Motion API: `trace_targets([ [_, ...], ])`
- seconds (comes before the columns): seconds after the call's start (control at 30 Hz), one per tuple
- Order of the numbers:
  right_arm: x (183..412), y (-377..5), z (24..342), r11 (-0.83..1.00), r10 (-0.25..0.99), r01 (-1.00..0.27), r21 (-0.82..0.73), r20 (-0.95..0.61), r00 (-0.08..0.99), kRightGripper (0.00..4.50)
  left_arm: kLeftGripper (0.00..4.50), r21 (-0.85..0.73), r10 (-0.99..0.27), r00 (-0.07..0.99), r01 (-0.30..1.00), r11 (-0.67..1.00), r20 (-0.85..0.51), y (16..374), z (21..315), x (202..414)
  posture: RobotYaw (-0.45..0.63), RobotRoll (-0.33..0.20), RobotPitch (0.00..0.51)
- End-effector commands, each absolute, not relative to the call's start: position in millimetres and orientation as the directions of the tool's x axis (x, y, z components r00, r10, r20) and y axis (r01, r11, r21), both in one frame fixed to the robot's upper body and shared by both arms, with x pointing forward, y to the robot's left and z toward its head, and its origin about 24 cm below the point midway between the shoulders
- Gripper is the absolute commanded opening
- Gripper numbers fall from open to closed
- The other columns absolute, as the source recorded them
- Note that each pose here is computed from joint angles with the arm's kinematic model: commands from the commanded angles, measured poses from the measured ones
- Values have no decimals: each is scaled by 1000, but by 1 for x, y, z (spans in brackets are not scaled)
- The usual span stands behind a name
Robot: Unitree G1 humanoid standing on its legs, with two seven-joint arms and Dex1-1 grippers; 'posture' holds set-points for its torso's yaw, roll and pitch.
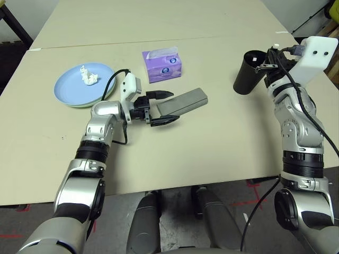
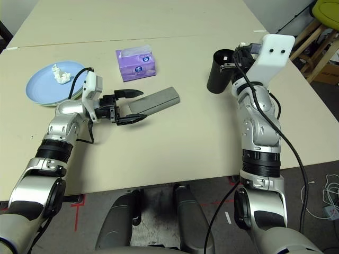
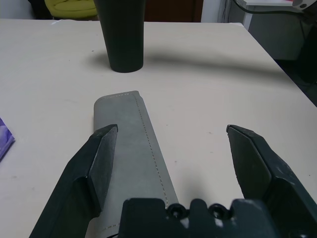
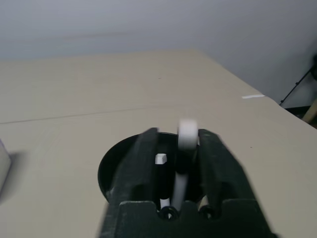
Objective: Organize and tidy the items on the table.
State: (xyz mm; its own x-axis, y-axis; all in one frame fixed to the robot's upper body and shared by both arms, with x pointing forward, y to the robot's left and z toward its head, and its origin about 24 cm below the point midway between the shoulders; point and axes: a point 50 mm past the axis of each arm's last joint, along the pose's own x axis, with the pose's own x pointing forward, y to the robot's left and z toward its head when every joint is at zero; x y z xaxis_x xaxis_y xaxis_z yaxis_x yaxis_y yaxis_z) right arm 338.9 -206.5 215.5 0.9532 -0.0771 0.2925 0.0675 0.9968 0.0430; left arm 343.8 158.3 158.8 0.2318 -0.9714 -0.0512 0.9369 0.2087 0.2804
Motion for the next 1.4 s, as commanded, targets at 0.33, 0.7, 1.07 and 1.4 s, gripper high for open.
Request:
trace_targets([
  [0.33, 335, -208, 215, 998, -63, 58, 27, 292, 954, 4490, 4500, 272, -976, 211, 944, 187, -60, 154, 155, 341, 26, 0, 214],
  [0.7, 322, -187, 206, 896, 445, -390, -214, 433, 784, 4490, 4500, 275, -955, 298, 917, 290, 12, 161, 164, 343, 39, 0, 209],
  [1.07, 309, -205, 170, 967, 237, -256, -3, 393, 888, 4490, 4500, 265, -612, 759, 558, 787, 221, 176, 170, 352, 77, 0, 199],
  [1.4, 288, -210, 141, 994, 44, -73, 77, 328, 944, 4490, 4500, 159, -311, 905, 275, 948, 291, 200, 176, 342, 70, 0, 190],
])
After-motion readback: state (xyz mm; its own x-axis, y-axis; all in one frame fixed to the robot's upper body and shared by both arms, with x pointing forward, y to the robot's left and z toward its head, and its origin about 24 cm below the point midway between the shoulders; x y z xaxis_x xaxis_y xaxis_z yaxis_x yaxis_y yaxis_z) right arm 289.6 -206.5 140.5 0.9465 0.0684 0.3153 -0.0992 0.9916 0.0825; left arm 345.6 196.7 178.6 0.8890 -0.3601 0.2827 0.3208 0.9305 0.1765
